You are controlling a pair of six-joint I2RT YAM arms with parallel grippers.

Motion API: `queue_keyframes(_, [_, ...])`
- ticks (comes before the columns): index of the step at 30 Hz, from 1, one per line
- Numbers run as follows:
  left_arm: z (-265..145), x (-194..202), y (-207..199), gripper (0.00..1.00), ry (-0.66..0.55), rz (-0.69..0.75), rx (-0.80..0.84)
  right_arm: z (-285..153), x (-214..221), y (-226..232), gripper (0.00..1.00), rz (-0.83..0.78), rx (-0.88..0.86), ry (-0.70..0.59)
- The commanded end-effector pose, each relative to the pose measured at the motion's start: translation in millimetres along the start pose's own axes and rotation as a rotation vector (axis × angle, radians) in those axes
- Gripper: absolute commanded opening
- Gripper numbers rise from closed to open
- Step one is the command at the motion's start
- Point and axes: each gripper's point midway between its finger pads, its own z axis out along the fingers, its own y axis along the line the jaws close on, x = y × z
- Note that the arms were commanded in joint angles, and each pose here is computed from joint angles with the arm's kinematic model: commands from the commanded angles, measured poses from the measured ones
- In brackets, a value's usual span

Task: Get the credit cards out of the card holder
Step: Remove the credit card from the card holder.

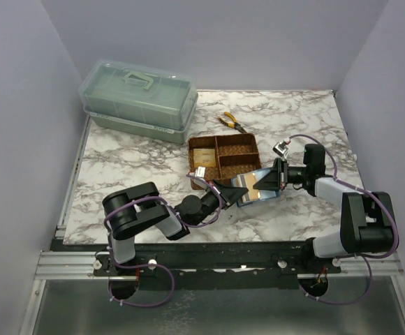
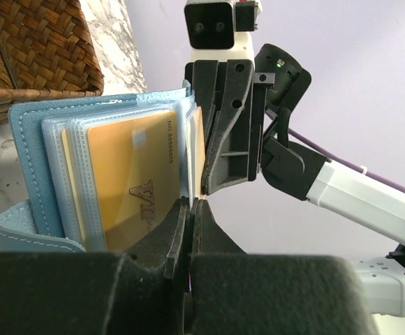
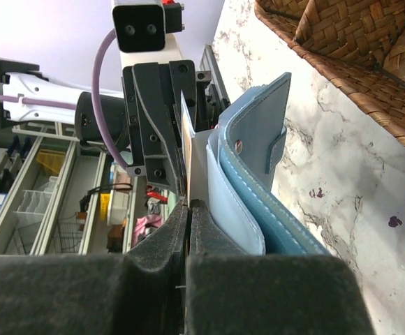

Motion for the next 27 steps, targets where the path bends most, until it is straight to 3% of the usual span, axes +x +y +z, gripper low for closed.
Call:
queue_keyframes(1, [-6.1, -16.8, -39.9, 0.01, -0.050, -0.023, 0.153, -8.1, 2.8, 10.7, 0.00, -0.007, -0.068, 0.022])
queue_keyframes(27, [-15.4, -28.8, -45.8, 0.01, -0.063, -0.021, 0.164, -16.2, -1.4, 11.4, 0.00, -0.009, -0.070, -0.006])
